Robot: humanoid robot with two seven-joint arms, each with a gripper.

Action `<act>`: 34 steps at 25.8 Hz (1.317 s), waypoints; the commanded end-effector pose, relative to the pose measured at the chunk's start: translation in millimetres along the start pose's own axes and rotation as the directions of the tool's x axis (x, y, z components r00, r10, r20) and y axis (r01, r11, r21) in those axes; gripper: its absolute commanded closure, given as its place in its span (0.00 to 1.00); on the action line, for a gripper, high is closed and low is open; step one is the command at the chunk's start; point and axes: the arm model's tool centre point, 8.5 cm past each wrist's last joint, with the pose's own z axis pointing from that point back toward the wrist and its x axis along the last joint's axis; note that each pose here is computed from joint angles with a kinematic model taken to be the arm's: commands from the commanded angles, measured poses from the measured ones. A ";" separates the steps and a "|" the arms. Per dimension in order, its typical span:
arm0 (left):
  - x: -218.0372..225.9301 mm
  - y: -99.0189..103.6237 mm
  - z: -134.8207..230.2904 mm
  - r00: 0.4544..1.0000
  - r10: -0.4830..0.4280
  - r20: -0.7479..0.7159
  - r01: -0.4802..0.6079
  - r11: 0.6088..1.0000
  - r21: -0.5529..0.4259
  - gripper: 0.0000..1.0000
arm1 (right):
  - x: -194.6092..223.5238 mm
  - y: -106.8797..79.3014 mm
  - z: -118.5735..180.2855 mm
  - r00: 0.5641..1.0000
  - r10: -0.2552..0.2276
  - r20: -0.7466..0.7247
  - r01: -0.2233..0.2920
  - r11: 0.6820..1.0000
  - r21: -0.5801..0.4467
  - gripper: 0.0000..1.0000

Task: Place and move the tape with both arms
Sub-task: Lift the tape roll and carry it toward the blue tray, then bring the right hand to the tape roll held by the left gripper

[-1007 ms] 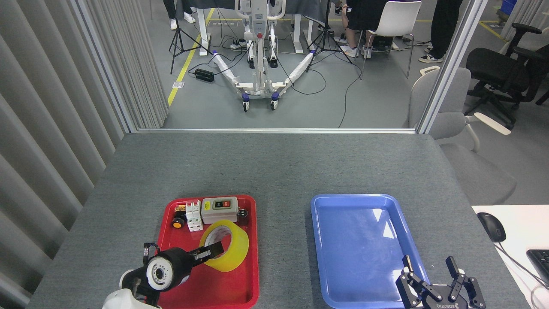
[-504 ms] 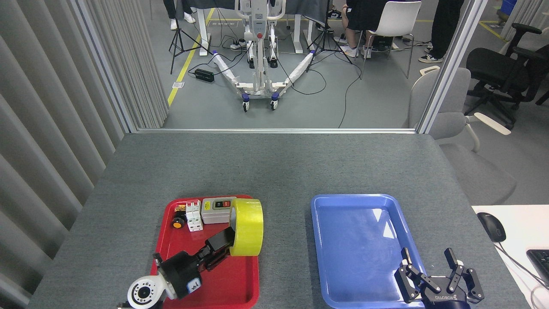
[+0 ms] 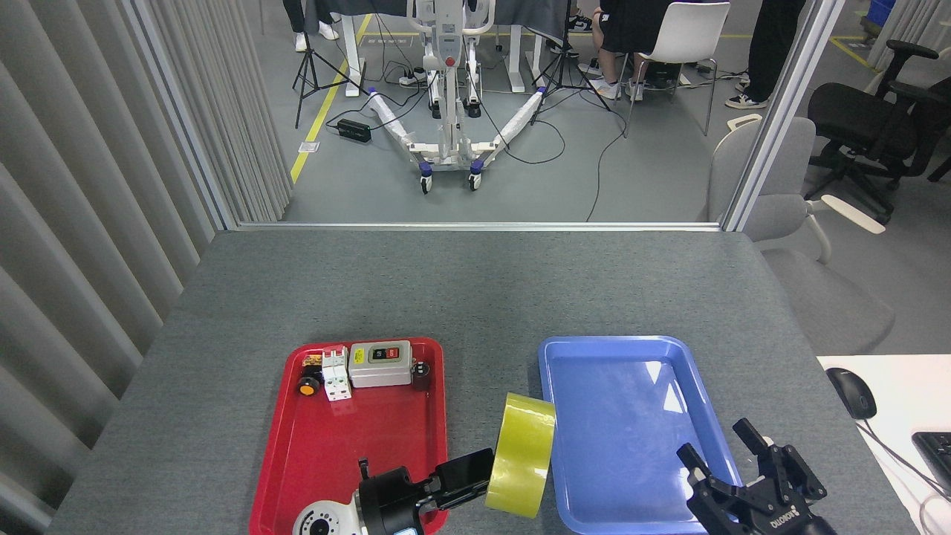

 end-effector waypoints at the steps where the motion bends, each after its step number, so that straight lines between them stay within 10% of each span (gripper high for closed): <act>1: -1.7 -11.5 -2.4 1.000 0.013 0.009 -0.013 1.000 -0.024 1.00 | -19.1 -27.0 31.4 0.989 -0.077 0.125 0.074 0.997 0.030 0.00; 12: -3.2 -49.6 13.9 0.998 -0.022 0.053 0.027 0.994 -0.104 1.00 | -1.8 -29.4 -3.0 0.943 -0.059 0.326 -0.001 0.983 0.182 0.00; 34: -1.9 -49.0 15.1 0.998 -0.026 0.061 0.033 0.994 -0.107 1.00 | 57.0 -6.8 -24.9 0.846 -0.087 0.527 -0.083 0.953 0.291 0.00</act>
